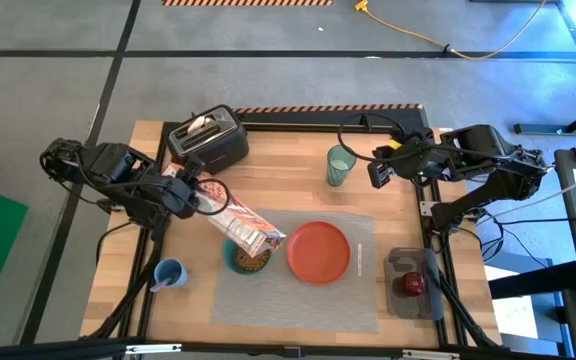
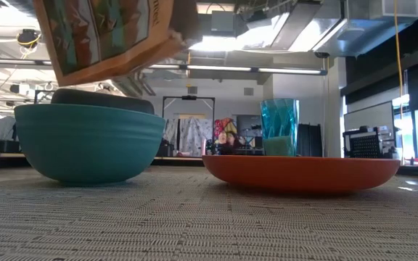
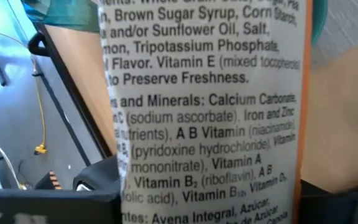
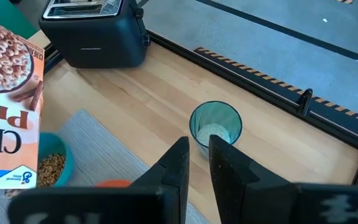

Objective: Arrange a breakfast setting
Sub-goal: Pour the cereals into the green bowl

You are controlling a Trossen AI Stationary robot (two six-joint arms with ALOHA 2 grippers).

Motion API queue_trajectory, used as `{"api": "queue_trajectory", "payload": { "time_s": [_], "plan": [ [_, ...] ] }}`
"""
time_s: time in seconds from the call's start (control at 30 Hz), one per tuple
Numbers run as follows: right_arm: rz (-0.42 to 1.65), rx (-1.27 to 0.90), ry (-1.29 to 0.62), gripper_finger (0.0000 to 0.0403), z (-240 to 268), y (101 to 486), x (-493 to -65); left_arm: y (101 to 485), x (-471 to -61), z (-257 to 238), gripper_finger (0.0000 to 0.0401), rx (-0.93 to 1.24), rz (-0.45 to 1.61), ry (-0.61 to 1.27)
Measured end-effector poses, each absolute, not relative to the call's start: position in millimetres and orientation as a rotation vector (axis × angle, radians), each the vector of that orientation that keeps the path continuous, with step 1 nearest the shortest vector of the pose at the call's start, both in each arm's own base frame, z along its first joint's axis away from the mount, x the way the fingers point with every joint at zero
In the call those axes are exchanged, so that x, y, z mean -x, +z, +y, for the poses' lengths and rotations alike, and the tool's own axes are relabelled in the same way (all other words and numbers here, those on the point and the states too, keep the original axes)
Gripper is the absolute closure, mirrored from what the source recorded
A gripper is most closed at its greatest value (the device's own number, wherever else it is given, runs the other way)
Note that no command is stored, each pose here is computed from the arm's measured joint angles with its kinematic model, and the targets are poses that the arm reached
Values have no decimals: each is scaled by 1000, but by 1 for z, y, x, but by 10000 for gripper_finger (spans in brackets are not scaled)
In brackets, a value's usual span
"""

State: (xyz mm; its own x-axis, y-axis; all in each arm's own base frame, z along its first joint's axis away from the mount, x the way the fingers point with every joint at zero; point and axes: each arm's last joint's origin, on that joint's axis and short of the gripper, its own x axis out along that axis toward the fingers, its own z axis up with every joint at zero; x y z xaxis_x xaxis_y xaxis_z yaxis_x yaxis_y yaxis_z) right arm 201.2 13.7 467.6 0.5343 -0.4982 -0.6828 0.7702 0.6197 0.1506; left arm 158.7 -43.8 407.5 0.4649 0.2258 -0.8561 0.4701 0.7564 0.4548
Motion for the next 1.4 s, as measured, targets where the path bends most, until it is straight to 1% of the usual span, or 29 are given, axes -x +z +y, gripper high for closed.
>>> {"api": "queue_trajectory", "payload": {
  "time_s": [0.4,0.53,0.73,0.93,1.1,1.17,1.23,1.4],
  "plan": [
    [648,-442,-778,349,14,468,-202,412,-168,-48,264,-643,992,-140],
    [648,-441,-774,349,14,468,-201,415,-174,-45,264,-595,943,-103],
    [630,-435,-715,349,14,473,-201,420,-183,-38,264,-539,867,-43],
    [584,-393,-642,349,14,485,-193,428,-194,-28,264,-468,759,16],
    [486,-357,-640,346,10,509,-175,430,-210,-15,264,-399,641,108],
    [446,-332,-617,333,8,521,-162,427,-217,-9,264,-360,600,117],
    [410,-312,-593,312,6,531,-151,423,-224,-2,264,-323,551,125],
    [354,-308,-486,231,4,546,-127,406,-244,14,264,-225,414,143]
  ]
}}
